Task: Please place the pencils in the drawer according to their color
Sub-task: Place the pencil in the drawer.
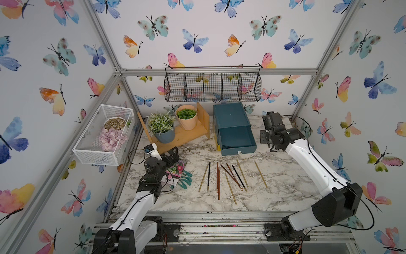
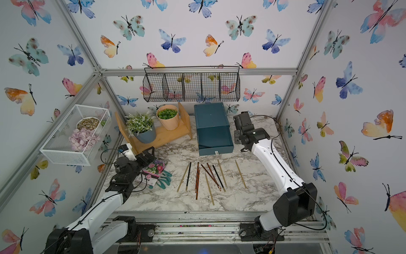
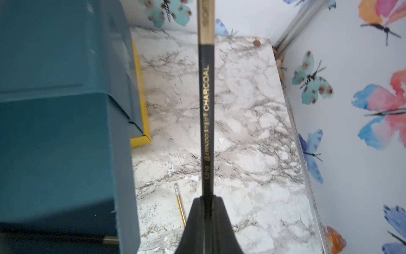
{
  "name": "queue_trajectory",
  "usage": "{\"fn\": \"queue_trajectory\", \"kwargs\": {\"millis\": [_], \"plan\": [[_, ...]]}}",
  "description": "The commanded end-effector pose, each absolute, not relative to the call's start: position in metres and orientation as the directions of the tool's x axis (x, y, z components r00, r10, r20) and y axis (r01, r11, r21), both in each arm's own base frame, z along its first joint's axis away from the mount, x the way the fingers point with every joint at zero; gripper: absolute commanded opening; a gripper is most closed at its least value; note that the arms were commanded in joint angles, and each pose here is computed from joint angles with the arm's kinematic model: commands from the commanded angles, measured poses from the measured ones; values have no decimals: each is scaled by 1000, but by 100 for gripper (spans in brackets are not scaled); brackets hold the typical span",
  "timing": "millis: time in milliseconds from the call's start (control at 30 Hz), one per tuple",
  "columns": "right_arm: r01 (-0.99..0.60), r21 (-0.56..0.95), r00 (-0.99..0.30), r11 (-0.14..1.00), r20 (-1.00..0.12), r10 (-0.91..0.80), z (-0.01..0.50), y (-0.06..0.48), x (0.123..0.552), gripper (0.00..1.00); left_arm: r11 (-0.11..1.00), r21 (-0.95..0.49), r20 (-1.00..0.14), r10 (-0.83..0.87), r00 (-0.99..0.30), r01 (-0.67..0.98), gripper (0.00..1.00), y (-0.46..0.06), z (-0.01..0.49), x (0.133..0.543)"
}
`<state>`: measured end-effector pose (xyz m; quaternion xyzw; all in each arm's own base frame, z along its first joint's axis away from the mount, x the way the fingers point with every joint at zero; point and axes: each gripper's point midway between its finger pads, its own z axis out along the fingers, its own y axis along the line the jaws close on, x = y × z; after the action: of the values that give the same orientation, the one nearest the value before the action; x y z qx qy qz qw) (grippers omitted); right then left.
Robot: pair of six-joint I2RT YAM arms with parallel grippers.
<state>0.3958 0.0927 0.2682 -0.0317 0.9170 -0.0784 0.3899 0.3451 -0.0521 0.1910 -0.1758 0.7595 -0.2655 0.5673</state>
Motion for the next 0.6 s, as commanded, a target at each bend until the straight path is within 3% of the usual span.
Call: {"fn": "queue_trajectory", "kwargs": {"millis": [0,333,567], "plan": [[-208,-131,-618,969,-751,-234,292,130,407,4,795,-604,-775,-567,-279,61,98,-55,200,342],[-526,-86,-543,846,-733,-411,294,184,410,3,791,-608,-773,-571,-278,67,98,-56,201,342],[-619,-61,-542,783,-688,-482,276,198,403,3,792,-607,-773,-571,-275,64,98,-55,201,341]]}}
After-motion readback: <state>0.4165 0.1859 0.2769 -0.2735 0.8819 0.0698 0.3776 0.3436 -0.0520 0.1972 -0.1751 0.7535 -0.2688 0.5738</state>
